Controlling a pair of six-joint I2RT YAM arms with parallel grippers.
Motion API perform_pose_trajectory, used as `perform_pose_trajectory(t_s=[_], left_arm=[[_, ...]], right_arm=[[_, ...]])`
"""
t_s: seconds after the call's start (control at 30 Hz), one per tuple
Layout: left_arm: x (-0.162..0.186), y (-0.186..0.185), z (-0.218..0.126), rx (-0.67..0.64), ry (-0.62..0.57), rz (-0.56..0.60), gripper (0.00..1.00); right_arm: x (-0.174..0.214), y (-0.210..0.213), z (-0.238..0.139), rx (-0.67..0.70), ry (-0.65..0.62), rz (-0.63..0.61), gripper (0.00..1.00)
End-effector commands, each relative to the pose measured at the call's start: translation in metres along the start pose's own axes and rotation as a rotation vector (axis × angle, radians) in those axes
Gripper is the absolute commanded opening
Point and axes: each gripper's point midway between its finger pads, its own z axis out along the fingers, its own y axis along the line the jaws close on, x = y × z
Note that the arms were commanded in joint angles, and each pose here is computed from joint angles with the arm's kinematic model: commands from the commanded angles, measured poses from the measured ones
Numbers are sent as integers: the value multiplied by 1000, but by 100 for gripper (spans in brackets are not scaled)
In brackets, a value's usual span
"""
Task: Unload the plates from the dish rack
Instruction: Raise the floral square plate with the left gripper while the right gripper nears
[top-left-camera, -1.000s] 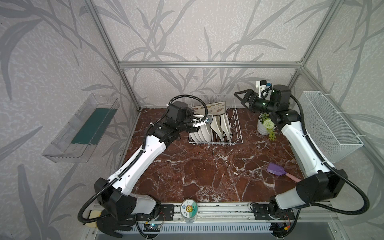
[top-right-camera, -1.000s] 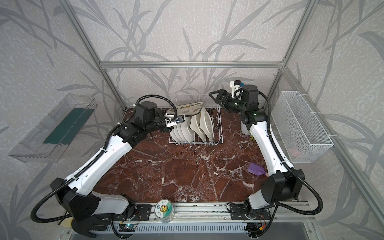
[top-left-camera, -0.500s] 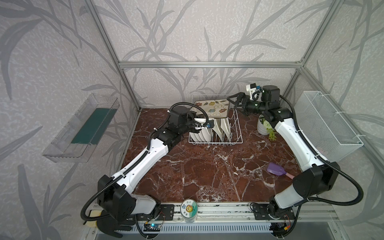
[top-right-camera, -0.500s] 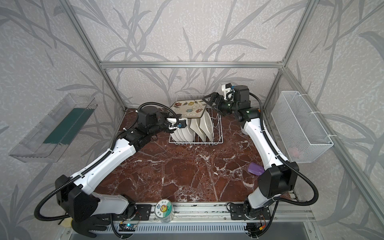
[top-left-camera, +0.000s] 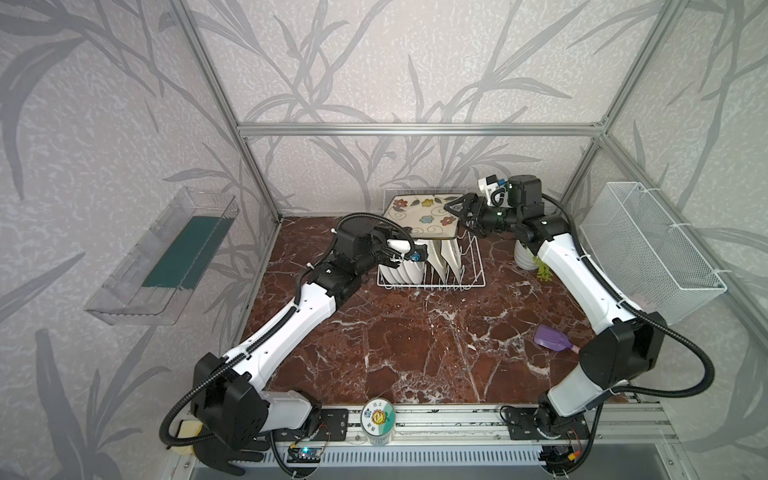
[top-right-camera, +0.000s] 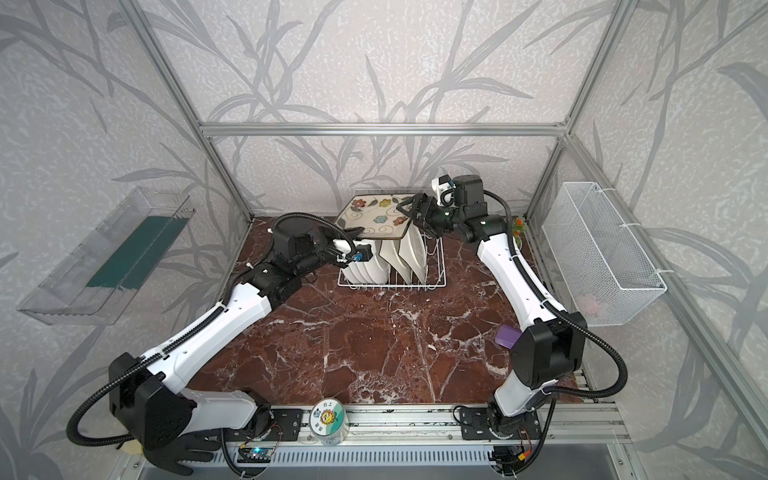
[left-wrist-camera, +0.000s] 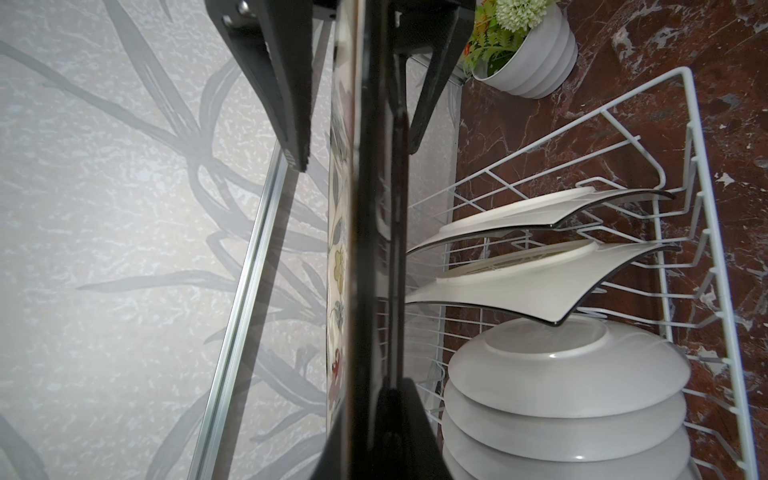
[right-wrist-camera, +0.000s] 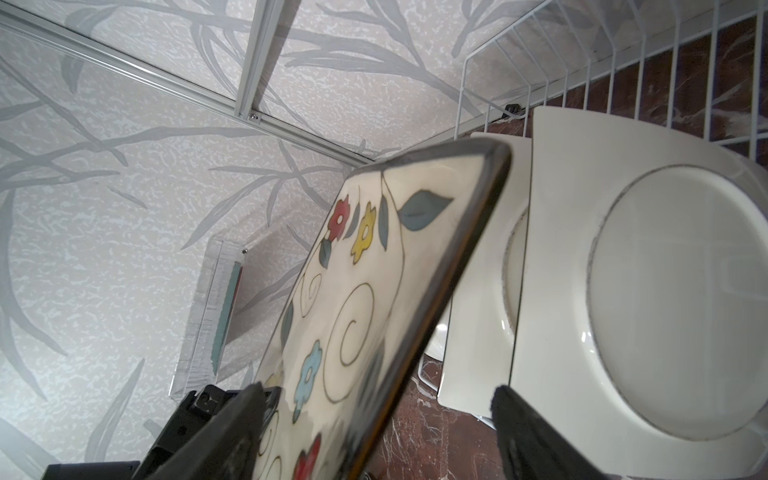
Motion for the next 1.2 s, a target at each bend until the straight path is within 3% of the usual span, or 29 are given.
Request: perform_pose_trajectory(t_s=[0.0, 0.43, 0.67, 0.87, 1.17], left_arm=[[-49, 86, -36, -343, -162, 149, 0], [-48, 79, -33, -314, -164, 154, 0], [-43, 71, -26, -285, -143, 174, 0], [-39, 67, -23, -276, -127, 182, 0], [-33, 64, -17, -277, -108, 189, 0]], right_arm=[[-4, 10, 1, -14, 2, 0, 78], [3, 3, 25, 10, 54, 57, 55], [3, -2, 23, 47, 30, 65, 44], [1, 0, 22, 42, 18, 75, 27], [0, -1, 24, 18, -4, 109, 14]])
